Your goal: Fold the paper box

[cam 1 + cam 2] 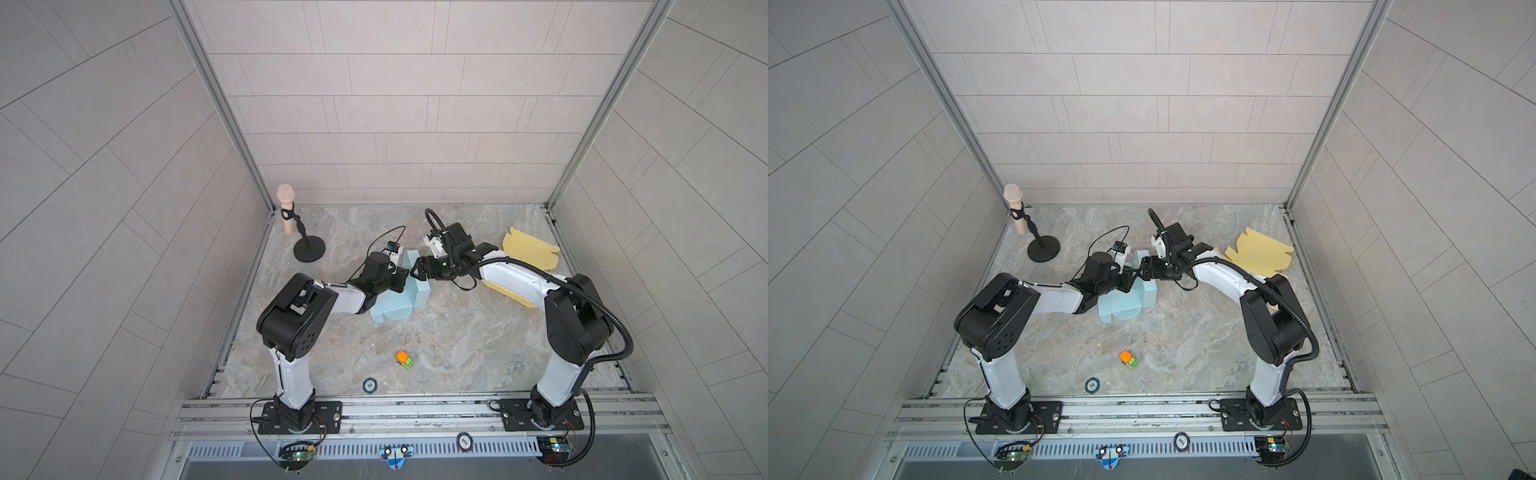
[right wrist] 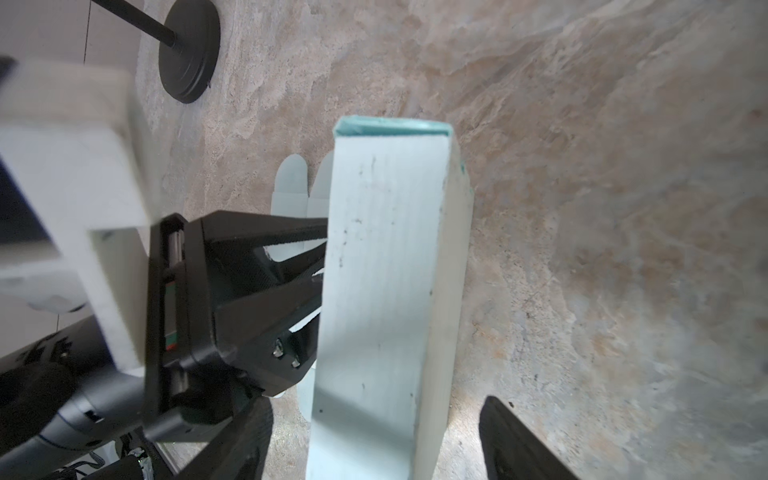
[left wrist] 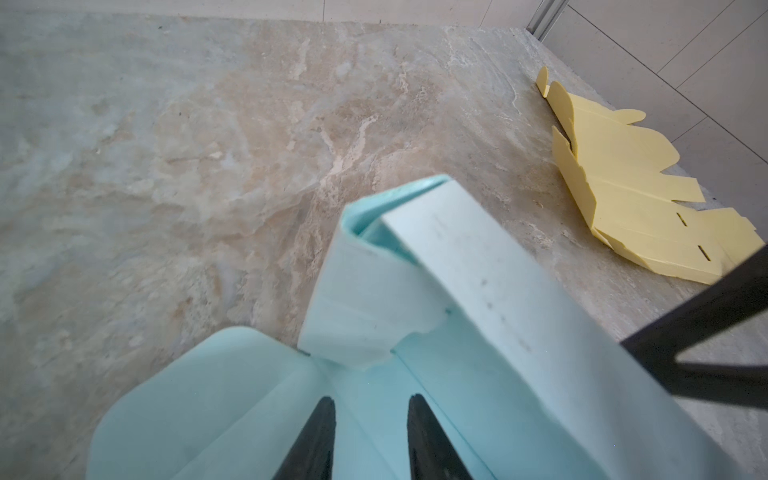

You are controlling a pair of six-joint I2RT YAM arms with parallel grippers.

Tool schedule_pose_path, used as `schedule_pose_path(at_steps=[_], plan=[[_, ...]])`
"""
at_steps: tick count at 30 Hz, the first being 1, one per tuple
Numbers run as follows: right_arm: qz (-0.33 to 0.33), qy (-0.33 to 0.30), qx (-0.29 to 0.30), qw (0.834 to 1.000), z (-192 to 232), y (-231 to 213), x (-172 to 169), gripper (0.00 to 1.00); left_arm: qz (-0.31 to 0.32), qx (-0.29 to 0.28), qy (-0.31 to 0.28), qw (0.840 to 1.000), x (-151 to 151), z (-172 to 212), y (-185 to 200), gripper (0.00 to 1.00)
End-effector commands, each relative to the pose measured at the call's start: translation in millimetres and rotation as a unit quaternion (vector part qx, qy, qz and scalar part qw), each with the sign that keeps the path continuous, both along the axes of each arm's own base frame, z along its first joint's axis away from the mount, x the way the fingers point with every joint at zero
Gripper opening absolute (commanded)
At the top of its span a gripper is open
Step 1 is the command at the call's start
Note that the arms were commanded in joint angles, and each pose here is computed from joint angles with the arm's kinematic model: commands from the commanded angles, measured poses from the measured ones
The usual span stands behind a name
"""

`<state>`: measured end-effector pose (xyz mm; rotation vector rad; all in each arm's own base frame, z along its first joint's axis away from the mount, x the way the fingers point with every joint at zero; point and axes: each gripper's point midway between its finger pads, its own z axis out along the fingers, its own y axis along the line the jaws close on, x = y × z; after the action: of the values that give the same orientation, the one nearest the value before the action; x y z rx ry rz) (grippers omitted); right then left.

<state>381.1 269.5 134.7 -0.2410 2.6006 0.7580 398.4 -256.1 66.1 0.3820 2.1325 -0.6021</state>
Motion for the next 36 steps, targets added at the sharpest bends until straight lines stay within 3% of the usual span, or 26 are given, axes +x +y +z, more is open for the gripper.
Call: schedule_pose_path(at_steps=[1, 10, 18, 24, 36], plan=[[0.016, -0.002, -0.073, 0.997, -2, -6, -2, 0.83, 0.058, -0.042, -0.006, 0.997, 2, 24, 26, 0.33], [0.028, 0.005, -0.156, 0.987, -21, 0, -7, 0.84, 0.106, -0.051, 0.002, 0.993, -28, 37, 57, 0.35], [0.024, 0.008, -0.183, 0.983, -34, -3, -5, 0.74, 0.100, -0.049, -0.007, 0.994, -35, 52, 60, 0.35], [0.051, 0.002, -0.176, 0.983, -35, 1, -6, 0.67, 0.060, -0.029, -0.014, 0.998, -35, 59, 50, 0.36], [0.111, -0.003, -0.158, 0.981, -35, -22, 6, 0.64, -0.063, 0.033, 0.015, 0.997, -16, 60, 10, 0.43]])
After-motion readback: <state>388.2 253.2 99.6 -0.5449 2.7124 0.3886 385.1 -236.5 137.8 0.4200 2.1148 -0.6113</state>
